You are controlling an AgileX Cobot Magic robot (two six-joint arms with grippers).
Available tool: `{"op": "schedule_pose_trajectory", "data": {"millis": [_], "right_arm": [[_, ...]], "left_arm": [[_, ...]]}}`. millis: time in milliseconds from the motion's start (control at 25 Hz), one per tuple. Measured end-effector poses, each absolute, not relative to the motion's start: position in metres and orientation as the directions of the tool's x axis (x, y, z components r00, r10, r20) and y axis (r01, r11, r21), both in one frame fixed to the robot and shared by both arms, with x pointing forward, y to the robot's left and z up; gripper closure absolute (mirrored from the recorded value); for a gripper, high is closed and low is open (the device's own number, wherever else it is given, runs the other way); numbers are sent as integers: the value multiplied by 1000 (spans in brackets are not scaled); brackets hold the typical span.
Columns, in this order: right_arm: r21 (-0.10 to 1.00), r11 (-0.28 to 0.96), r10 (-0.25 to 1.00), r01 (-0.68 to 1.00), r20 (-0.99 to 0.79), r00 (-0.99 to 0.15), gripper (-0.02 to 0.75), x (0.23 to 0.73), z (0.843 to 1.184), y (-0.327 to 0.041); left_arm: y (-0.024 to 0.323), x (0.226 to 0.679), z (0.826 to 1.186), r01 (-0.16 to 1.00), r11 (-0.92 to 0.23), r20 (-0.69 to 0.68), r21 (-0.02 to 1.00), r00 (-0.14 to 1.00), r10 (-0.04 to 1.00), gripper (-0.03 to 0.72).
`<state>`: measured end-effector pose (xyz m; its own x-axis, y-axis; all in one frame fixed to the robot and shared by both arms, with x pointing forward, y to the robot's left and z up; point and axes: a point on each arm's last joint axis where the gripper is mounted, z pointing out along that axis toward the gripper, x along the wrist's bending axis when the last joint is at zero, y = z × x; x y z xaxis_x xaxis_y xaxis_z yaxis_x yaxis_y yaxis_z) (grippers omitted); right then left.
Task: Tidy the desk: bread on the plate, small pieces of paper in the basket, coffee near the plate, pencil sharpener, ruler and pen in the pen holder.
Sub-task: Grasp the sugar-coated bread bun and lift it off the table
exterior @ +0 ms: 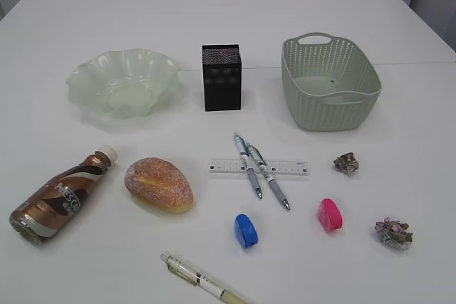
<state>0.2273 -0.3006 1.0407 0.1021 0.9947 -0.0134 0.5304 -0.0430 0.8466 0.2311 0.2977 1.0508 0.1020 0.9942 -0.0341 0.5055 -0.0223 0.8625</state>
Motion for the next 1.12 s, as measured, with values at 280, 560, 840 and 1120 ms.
{"op": "schedule_pose_trajectory", "data": {"millis": [280,560,840,1120], "right_arm": [[847,-43,995,530,-13,102,343,227,1041,-301],[847,-43,995,530,-13,102,343,227,1041,-301],[847,-43,995,530,-13,102,343,227,1041,-301],[847,-45,995,530,-9,99,343,227,1041,-300]], "left_arm": [[298,231,1051,505,-22,-34,863,102,994,256],[298,231,1051,505,-22,-34,863,102,994,256],[298,231,1051,505,-22,-34,863,102,994,256],[298,231,1051,505,-22,-34,863,102,994,256]]}}
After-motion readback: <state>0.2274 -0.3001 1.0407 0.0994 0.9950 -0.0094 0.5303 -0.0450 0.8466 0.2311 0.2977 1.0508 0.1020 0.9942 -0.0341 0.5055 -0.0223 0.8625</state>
